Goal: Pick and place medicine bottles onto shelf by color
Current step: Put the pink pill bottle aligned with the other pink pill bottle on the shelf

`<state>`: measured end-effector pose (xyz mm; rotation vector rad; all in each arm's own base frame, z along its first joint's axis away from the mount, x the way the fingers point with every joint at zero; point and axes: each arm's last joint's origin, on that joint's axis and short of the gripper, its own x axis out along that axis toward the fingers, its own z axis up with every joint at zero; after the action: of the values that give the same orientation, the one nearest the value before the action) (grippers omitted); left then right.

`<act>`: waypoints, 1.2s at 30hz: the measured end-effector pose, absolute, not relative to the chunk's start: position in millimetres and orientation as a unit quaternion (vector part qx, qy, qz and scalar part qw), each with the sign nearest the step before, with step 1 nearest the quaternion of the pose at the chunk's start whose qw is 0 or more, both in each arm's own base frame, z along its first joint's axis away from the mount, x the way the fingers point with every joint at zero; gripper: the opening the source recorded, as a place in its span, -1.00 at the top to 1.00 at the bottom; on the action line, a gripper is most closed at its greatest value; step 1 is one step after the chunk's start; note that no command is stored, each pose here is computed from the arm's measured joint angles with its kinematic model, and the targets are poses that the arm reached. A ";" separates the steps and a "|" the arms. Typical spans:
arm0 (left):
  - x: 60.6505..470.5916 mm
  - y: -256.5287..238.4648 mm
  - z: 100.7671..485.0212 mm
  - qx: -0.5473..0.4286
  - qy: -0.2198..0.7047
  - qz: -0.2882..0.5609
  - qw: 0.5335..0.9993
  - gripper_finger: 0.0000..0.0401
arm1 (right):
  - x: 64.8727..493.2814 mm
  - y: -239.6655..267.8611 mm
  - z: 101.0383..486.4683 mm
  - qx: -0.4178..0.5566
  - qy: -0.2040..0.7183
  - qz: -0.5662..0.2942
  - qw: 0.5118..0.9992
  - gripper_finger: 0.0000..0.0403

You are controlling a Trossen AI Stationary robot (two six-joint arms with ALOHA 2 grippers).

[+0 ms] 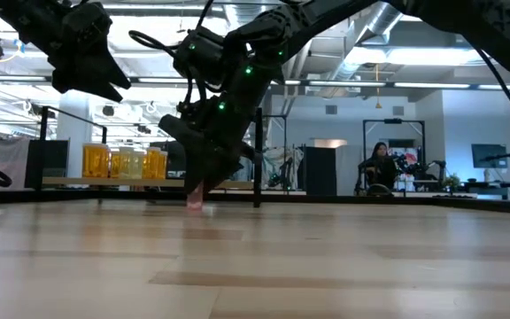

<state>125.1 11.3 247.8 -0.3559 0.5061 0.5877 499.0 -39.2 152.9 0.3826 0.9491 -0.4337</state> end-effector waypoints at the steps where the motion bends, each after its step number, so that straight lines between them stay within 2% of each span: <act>1: 125.1 11.3 247.8 -0.173 0.245 0.285 0.910 -0.14 | 499.0 -39.7 153.0 0.182 0.450 -0.206 0.850 0.19; 14: 125.1 11.3 247.8 -0.172 0.245 0.285 0.910 -0.14 | 495.0 -52.4 153.4 0.204 0.478 -0.173 0.837 -0.30; 27: 125.1 11.4 243.7 -0.170 0.250 0.287 0.909 -0.14 | 470.5 -54.8 190.2 0.138 0.622 -0.162 0.754 -0.34; 36: 125.3 11.3 232.2 -0.180 0.257 0.292 0.903 -0.14 | 468.0 -30.1 214.3 0.070 0.645 -0.134 0.749 -0.34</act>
<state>125.3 11.3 232.2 -0.3724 0.5315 0.6043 468.0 -30.1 214.3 0.1535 1.4103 -0.2938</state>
